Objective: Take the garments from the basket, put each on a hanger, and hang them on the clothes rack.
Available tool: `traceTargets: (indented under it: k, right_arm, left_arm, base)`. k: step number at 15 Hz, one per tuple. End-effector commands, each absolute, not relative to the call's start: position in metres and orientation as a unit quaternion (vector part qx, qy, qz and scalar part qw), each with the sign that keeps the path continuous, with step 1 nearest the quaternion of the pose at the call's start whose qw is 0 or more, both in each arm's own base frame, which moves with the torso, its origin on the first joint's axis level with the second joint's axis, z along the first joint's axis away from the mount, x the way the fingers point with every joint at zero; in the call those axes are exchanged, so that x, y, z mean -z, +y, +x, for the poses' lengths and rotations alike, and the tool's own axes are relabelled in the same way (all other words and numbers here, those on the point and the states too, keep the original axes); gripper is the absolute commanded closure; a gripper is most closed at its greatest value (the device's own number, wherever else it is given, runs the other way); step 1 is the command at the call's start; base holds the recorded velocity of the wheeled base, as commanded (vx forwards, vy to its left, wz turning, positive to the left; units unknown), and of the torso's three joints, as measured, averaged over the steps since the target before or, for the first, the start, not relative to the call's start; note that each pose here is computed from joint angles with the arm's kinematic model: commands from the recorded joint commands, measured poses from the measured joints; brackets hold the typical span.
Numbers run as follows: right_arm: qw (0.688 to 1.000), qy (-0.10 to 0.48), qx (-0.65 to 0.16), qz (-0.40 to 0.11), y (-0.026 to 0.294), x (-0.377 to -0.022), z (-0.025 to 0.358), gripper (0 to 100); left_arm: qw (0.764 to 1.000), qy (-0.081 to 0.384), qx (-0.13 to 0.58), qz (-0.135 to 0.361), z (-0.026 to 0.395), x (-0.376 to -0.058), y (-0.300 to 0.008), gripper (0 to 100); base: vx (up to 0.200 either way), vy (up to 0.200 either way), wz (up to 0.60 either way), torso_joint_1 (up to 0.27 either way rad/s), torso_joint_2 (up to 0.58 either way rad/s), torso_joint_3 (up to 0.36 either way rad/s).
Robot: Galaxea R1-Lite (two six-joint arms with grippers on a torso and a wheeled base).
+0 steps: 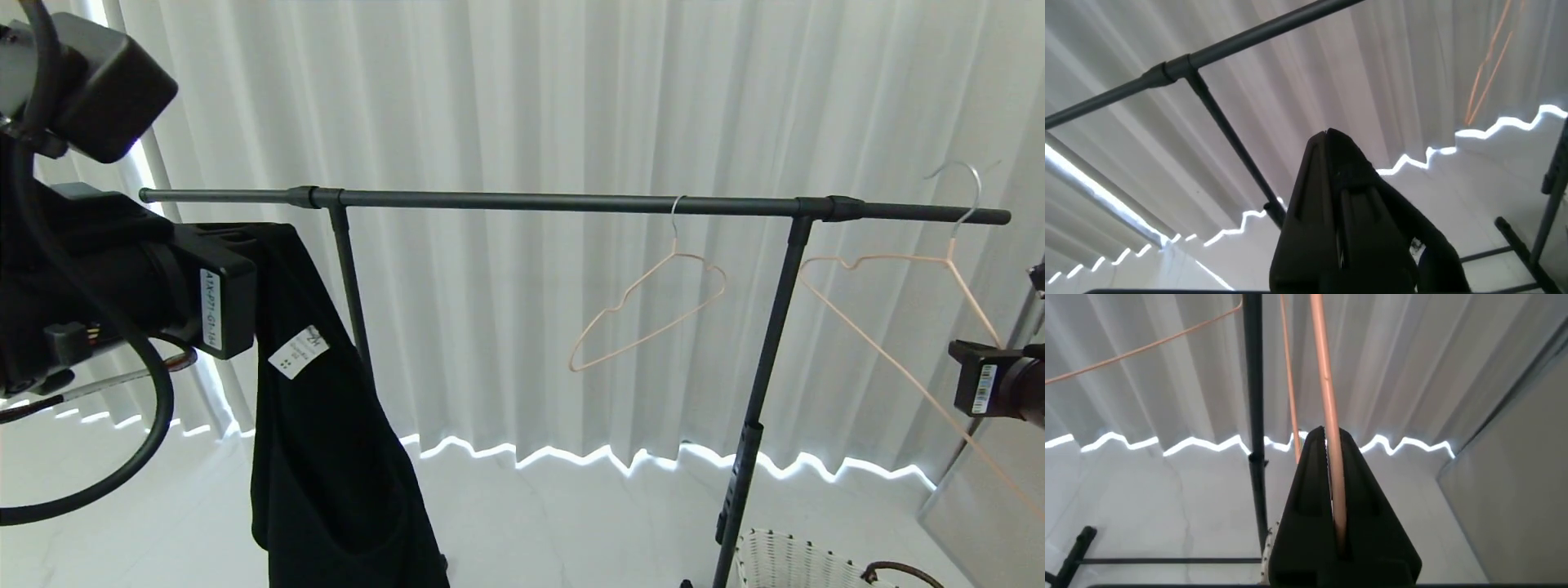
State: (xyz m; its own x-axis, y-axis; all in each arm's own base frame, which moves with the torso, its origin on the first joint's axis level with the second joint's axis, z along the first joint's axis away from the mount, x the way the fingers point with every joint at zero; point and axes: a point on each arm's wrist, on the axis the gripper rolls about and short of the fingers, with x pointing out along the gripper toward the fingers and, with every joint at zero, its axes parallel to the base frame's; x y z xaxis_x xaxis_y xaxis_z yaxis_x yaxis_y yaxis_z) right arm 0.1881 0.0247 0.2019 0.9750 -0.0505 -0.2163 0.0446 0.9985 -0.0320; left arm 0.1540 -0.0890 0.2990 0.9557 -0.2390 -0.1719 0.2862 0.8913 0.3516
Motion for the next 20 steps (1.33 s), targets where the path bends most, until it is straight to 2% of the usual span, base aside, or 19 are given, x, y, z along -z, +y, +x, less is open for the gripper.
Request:
traceTargets:
  k: [1, 6, 10, 11, 13, 14, 16, 18, 20]
  right_arm:
    - [0.995, 0.093, 0.023, -0.012, 0.024, -0.207, 0.180, 100]
    - [0.997, 0.069, -0.010, -0.027, 0.032, -0.217, 0.169, 100]
    - [0.990, 0.064, -0.125, -0.031, 0.067, -0.219, 0.153, 100]
    - [0.981, 0.066, -0.181, -0.031, 0.085, -0.217, 0.145, 100]
    - [0.967, 0.082, -0.241, -0.009, 0.106, -0.213, 0.138, 100]
    - [0.951, 0.101, -0.291, 0.025, 0.125, -0.212, 0.128, 100]
    - [0.927, 0.142, -0.340, 0.077, 0.147, -0.205, 0.116, 100]
    - [0.912, 0.166, -0.362, 0.097, 0.158, -0.201, 0.109, 100]
    - [0.902, 0.173, -0.382, 0.106, 0.166, -0.203, 0.104, 100]
  left_arm:
    - [0.971, 0.061, 0.137, 0.189, 0.151, -0.298, -0.088, 100]
    - [0.970, 0.070, 0.134, 0.188, 0.148, -0.291, -0.084, 100]
    - [0.972, 0.094, 0.099, 0.192, 0.165, -0.285, -0.079, 100]
    - [0.971, 0.108, 0.091, 0.195, 0.174, -0.281, -0.080, 100]
    - [0.975, 0.127, 0.070, 0.168, 0.185, -0.276, -0.079, 100]
    - [0.980, 0.139, 0.049, 0.136, 0.198, -0.275, -0.081, 100]
    - [0.980, 0.153, 0.044, 0.119, 0.212, -0.272, -0.087, 100]
    - [0.979, 0.174, 0.041, 0.096, 0.227, -0.263, -0.094, 100]
    - [0.981, 0.182, 0.049, 0.045, 0.241, -0.263, -0.111, 100]
  base:
    - [0.000, 0.000, 0.00, 0.000, 0.00, 0.000]
    - [0.000, 0.000, 0.00, 0.000, 0.00, 0.000]
    - [0.000, 0.000, 0.00, 0.000, 0.00, 0.000]
    - [0.000, 0.000, 0.00, 0.000, 0.00, 0.000]
    - [0.000, 0.000, 0.00, 0.000, 0.00, 0.000]
    - [0.000, 0.000, 0.00, 0.000, 0.00, 0.000]
    - [0.000, 0.000, 0.00, 0.000, 0.00, 0.000]
    - [0.000, 0.000, 0.00, 0.000, 0.00, 0.000]
    - [0.000, 0.000, 0.00, 0.000, 0.00, 0.000]
